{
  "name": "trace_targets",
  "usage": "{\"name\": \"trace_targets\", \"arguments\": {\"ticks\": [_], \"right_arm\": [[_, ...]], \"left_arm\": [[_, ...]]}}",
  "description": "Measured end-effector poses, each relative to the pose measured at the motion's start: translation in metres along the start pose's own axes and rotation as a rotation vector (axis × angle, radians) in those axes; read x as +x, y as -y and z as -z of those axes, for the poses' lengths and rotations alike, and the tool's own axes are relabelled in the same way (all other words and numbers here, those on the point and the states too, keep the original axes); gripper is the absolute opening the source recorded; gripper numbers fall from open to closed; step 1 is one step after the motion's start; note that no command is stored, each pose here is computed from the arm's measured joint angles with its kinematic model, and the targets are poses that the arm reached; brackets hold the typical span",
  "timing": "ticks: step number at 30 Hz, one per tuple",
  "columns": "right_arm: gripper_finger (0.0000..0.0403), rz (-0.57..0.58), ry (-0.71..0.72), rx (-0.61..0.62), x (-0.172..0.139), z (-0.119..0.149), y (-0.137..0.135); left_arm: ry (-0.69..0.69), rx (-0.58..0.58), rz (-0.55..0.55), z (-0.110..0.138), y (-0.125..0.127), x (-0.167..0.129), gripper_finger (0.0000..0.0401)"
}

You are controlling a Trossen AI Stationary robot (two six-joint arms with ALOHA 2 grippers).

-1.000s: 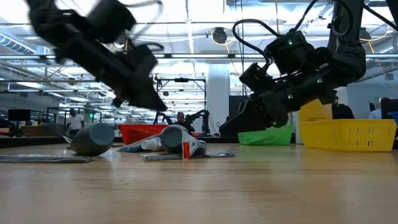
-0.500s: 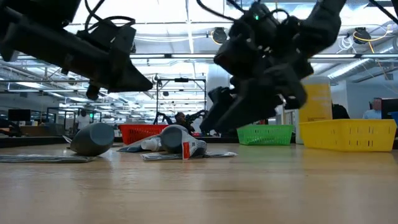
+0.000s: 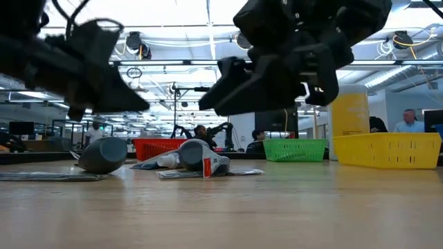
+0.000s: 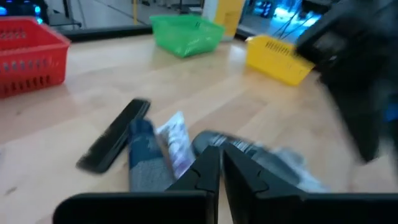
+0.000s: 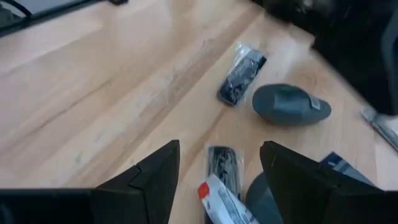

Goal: Pick & Place Travel size toiletries
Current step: Put the gray deodorant into the yellow bin

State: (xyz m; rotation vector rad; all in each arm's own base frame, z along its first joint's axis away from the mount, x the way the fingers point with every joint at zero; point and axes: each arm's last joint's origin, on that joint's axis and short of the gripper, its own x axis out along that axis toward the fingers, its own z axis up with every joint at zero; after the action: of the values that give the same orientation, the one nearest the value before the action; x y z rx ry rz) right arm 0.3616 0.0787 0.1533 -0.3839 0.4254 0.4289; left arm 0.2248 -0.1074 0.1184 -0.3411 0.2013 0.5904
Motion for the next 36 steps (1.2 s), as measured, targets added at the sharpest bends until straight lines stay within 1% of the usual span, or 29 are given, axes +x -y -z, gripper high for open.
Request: {"name": "trace_targets", "arguments": {"ticks": [3, 5, 7, 9, 11, 12, 14, 16, 19, 21, 22, 25, 26, 29, 32, 34, 36], "right_arm": [[0.0215, 0.034, 0.018, -0.001, 0.009, 0.006, 0.0], [0.0215, 0.047, 0.002, 0.002, 0.014, 0.012, 0.001], [0.0215, 0.053, -0.007, 0.007, 0.022, 0.01, 0.007], [0.0215, 0.041, -0.054, 0.009, 0.025, 0.01, 0.011], [0.0215, 0.023, -0.112, -0.015, 0.026, 0.008, 0.014], [0.0215, 0.014, -0.141, -0.029, 0.025, 0.006, 0.015], [0.0215, 0.046, -0.166, -0.043, 0.023, 0.0, 0.022], [0.0215, 0.086, -0.196, -0.05, 0.011, -0.007, 0.028], [0.0215, 0.134, -0.2, -0.038, 0.0, -0.013, 0.04], [0.0215, 0.138, -0.253, 0.015, -0.012, -0.011, 0.045], [0.0215, 0.146, -0.253, 0.048, -0.016, -0.011, 0.05], [0.0215, 0.188, -0.18, 0.176, -0.02, -0.014, 0.067], [0.0215, 0.188, -0.178, 0.232, -0.021, -0.011, 0.069], [0.0221, 0.203, -0.163, 0.362, -0.009, 0.003, 0.073], [0.0242, 0.212, -0.145, 0.456, -0.002, 0.009, 0.073], [0.0265, 0.22, -0.129, 0.511, 0.0, 0.009, 0.074], [0.0291, 0.222, -0.127, 0.567, 0.004, 0.012, 0.072]], "left_arm": [[-0.019, 0.013, -0.019, 0.011, -0.003, 0.004, 0.002], [-0.032, 0.023, -0.035, 0.019, -0.005, 0.006, 0.0016], [-0.039, 0.027, -0.043, 0.023, -0.007, 0.007, 0.001], [-0.043, 0.03, -0.047, 0.025, -0.007, 0.008, 0.0004], [-0.048, 0.029, -0.044, 0.026, -0.007, 0.008, 0.0002], [-0.048, 0.028, -0.044, 0.026, -0.007, 0.008, 0.0004], [-0.046, 0.029, -0.046, 0.026, -0.007, 0.008, 0.001], [-0.044, 0.037, -0.048, 0.025, -0.007, 0.008, 0.0017], [-0.05, 0.046, -0.049, 0.026, -0.008, 0.008, 0.0025], [-0.054, 0.046, -0.043, 0.026, -0.007, 0.008, 0.0025], [-0.058, 0.049, -0.042, 0.027, -0.008, 0.008, 0.0025], [-0.063, 0.053, -0.036, 0.027, -0.007, 0.007, 0.0019], [-0.064, 0.052, -0.036, 0.028, -0.007, 0.007, 0.0016], [-0.082, 0.042, -0.029, 0.028, -0.008, 0.008, 0.0006], [-0.122, 0.024, 0.002, 0.026, -0.008, 0.012, 0.0002], [-0.156, 0.021, 0.045, 0.024, -0.006, 0.016, 0.0005], [-0.183, 0.042, 0.091, 0.019, -0.004, 0.022, 0.0007]]}}
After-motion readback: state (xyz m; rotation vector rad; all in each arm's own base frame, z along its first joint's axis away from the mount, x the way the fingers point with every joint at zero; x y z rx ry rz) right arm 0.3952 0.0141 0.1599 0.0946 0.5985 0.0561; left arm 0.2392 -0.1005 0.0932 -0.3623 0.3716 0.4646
